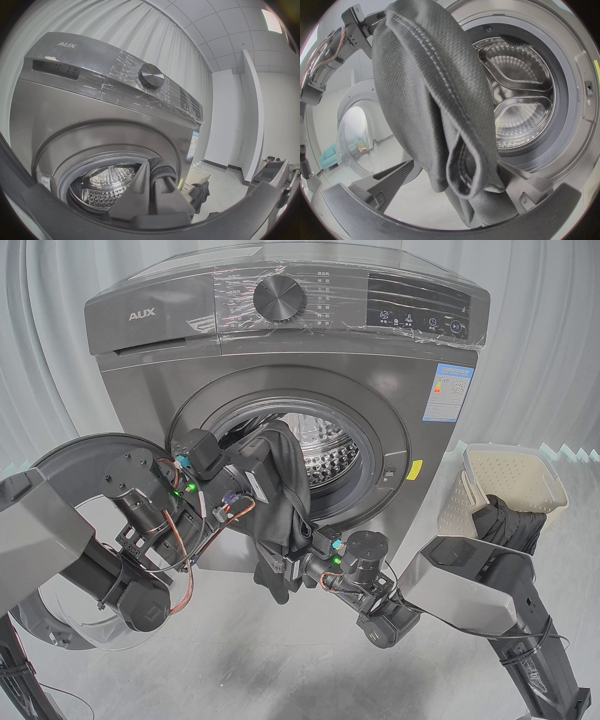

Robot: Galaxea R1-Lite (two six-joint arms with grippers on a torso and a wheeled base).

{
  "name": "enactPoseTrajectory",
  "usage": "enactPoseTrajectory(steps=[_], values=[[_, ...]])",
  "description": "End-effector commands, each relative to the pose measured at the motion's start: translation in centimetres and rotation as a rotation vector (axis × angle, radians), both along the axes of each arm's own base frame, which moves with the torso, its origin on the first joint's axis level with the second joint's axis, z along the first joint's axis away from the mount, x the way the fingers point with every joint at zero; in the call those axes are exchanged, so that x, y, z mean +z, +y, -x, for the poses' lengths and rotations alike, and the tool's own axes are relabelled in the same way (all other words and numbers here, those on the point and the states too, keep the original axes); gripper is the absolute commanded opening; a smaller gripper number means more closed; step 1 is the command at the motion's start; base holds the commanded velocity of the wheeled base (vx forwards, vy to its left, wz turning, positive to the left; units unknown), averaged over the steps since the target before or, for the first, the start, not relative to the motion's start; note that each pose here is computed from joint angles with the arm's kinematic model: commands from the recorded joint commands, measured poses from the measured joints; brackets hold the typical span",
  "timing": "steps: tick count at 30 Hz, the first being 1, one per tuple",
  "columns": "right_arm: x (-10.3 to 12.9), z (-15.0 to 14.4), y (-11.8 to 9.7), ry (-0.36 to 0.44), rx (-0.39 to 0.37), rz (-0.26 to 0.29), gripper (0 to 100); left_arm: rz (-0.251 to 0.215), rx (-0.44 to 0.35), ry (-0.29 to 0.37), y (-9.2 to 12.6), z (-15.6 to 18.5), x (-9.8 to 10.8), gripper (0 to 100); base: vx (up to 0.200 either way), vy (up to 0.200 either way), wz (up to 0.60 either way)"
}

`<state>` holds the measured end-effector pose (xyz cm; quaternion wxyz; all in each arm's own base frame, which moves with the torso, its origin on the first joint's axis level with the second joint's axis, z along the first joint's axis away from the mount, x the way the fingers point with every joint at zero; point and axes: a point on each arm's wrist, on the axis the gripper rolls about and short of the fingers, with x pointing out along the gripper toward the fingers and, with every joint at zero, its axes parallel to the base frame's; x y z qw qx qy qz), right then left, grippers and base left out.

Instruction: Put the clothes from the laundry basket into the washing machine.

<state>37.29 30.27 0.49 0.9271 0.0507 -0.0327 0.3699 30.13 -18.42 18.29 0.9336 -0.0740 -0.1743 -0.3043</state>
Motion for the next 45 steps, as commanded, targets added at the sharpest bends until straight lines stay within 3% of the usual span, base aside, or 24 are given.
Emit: enactPoseTrajectory(steps=[1, 15, 16, 24, 29, 36, 42, 45], values=[[-0.5, -0.5, 0.2, -0.009, -0.004, -0.008, 100, 0.000, 0.003, 0.000, 0.1, 0.0, 0.0, 0, 0.000, 0.000, 0.00], [-0.2, -0.7, 0.5, -0.019, -0.020, -0.020, 100, 0.001, -0.001, 0.001, 0.0, 0.1, 0.0, 0, 0.000, 0.000, 0.00], [-0.3, -0.9, 0.5, -0.021, -0.027, -0.023, 0, 0.001, 0.000, 0.001, 0.1, 0.0, 0.0, 0, 0.000, 0.000, 0.00], [-0.2, -1.2, 0.1, -0.028, -0.040, -0.029, 0, -0.010, 0.018, 0.016, 0.7, -0.2, -0.5, 0, 0.000, 0.000, 0.00], [2.2, -1.5, -1.6, -0.042, -0.071, -0.038, 0, -0.042, 0.073, 0.070, 2.7, -0.8, -2.0, 0, 0.000, 0.000, 0.00], [5.3, -1.5, -3.0, -0.076, -0.097, -0.061, 0, -0.102, 0.071, 0.159, 3.9, 0.0, -4.4, 0, 0.000, 0.000, 0.00], [6.4, -1.6, -3.4, -0.086, -0.108, -0.071, 0, -0.190, 0.077, 0.231, 4.9, 0.3, -7.1, 0, 0.000, 0.000, 0.00], [7.1, -1.8, -3.8, -0.097, -0.120, -0.077, 0, -0.207, 0.085, 0.255, 5.3, 0.4, -7.8, 0, 0.000, 0.000, 0.00]])
